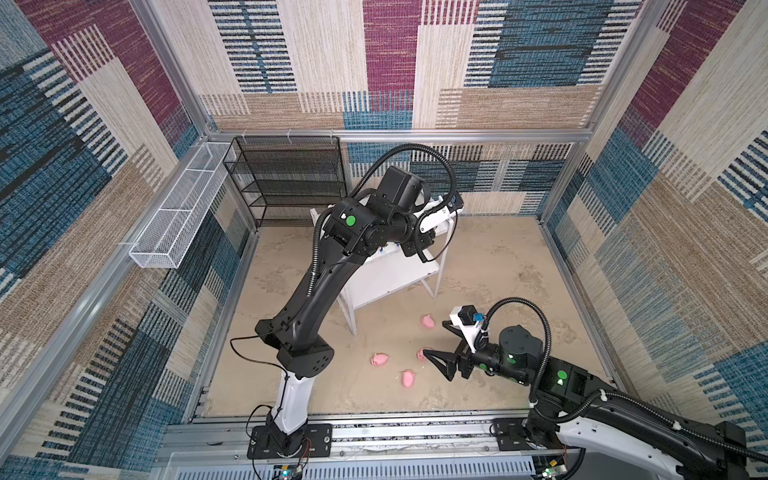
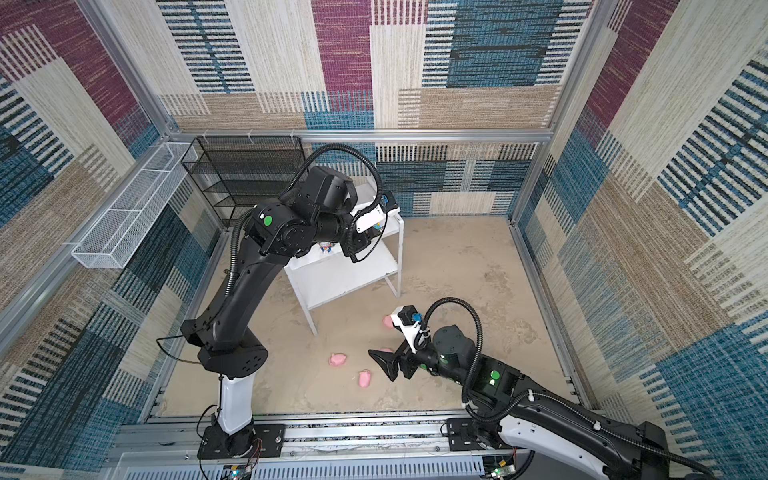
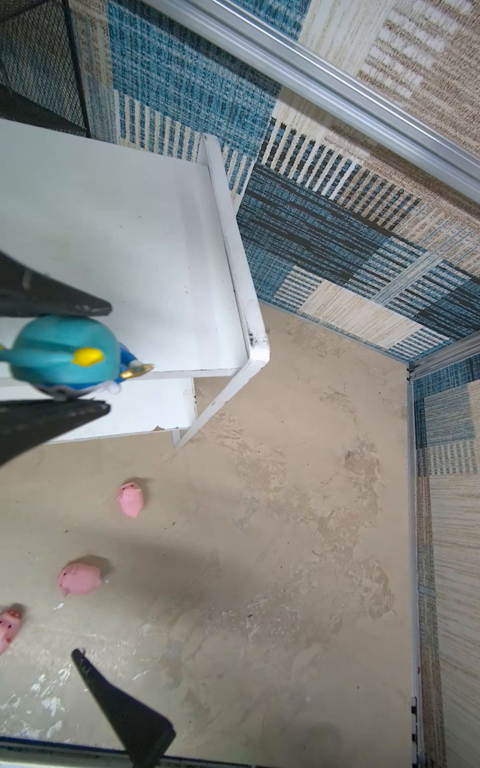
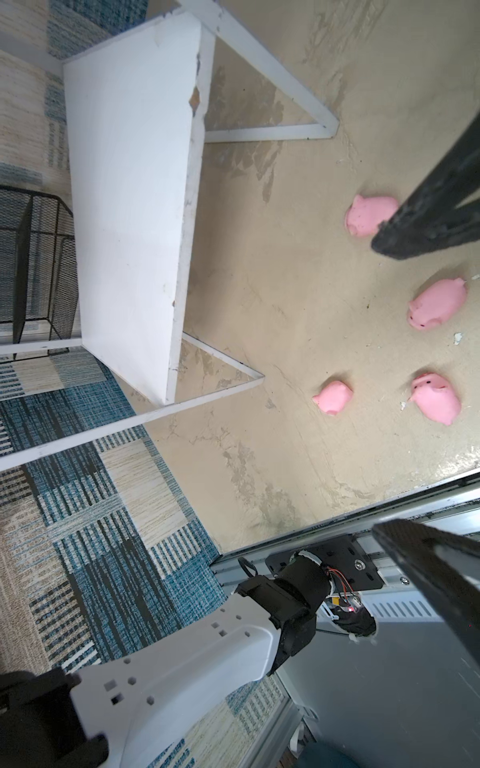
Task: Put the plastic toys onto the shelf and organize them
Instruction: 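Lower the teal figure with the left gripper to the floor near the robot, then open the left gripper to set the teal figure on the floor, then move the open right gripper over the teal figure while the left draws back, then lower the right gripper and close it on the teal figure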
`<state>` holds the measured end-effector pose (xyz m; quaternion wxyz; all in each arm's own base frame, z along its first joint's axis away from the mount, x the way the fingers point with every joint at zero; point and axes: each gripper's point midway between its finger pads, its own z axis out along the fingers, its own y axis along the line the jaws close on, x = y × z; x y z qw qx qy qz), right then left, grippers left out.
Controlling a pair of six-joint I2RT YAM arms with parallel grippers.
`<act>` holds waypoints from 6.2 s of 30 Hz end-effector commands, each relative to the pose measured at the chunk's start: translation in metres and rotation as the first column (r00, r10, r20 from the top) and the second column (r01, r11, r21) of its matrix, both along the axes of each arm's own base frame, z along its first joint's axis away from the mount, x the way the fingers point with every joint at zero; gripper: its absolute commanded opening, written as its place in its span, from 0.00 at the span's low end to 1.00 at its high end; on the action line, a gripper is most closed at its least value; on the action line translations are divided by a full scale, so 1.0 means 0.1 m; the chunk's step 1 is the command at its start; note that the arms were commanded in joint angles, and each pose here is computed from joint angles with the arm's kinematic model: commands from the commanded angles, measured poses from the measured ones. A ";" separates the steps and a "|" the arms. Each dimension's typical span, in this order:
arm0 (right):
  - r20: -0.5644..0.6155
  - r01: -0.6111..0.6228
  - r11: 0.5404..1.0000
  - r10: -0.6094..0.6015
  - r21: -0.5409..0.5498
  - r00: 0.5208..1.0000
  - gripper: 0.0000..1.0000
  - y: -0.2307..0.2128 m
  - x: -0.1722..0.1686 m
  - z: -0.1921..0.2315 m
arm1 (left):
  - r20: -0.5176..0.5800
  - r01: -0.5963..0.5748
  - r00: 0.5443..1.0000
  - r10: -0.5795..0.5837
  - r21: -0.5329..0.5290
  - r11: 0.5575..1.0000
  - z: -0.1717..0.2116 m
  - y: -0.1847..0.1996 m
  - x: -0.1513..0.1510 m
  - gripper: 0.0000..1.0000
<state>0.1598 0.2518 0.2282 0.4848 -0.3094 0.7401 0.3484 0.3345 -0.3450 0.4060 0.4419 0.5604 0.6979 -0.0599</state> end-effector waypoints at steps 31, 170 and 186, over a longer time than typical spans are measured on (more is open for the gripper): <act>-0.315 0.849 0.526 -0.813 -0.038 0.490 1.00 -1.75 0.32 0.09 | -0.404 0.274 0.858 -0.318 -0.164 0.948 -2.21 -0.71 -2.12 0.05; -0.542 -0.160 0.763 -0.278 -0.626 0.793 0.44 -0.08 -0.58 -1.81 | -0.285 0.141 0.934 -0.217 -0.265 0.954 -1.64 1.09 -2.62 0.99; -0.509 -0.120 0.773 -0.284 -0.623 0.812 0.30 -0.04 -0.50 -1.71 | -0.280 0.143 0.935 -0.219 -0.268 0.953 -1.62 1.10 -2.62 0.99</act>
